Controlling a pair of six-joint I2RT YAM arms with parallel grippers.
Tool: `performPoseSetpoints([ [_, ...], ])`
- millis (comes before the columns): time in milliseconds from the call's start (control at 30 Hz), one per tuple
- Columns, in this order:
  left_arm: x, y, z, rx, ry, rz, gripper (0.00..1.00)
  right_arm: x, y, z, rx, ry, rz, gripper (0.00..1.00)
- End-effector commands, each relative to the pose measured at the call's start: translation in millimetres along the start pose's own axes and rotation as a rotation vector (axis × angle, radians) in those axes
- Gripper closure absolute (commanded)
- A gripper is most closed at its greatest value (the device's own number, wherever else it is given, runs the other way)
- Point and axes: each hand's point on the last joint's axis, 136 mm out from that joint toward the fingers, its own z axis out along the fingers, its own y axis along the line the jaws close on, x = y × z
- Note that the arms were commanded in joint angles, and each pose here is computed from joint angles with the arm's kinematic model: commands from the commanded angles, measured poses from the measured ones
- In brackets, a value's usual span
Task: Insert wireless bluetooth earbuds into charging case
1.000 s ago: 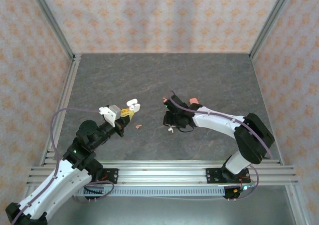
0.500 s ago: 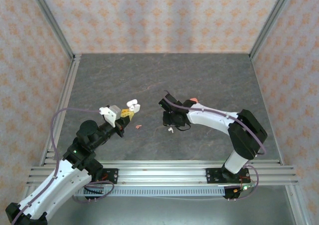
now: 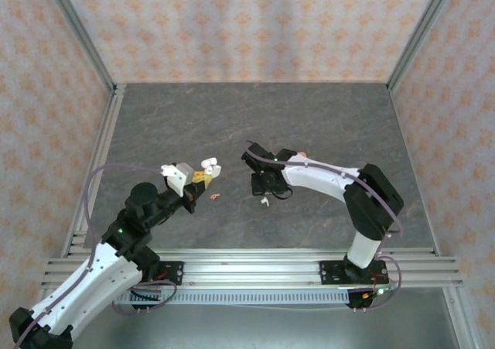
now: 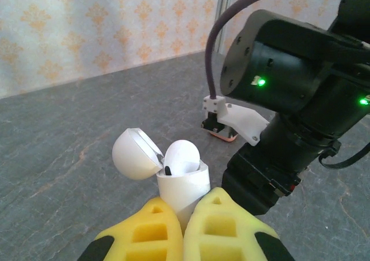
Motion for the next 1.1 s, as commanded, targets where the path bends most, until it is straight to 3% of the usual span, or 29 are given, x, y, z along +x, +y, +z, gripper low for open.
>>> performPoseSetpoints([
  [0, -21, -4, -2, 0.019, -0.078, -0.004, 1.00, 2, -12, 2, 0.091, 0.029, -0.063, 0.52],
  [667, -9, 1, 2, -0.002, -0.067, -0.020, 1.00, -8, -11, 3, 0.099, 0.022, -0.046, 0.71],
  [800, -9, 1, 4, -0.001, -0.062, -0.019, 1.00, -10, -9, 0, 0.082, 0.016, -0.030, 0.70],
  [1067, -7, 0, 9, 0.008, -0.051, -0.027, 1.00, 2, 3, 4, 0.002, 0.066, -0.054, 0.58],
])
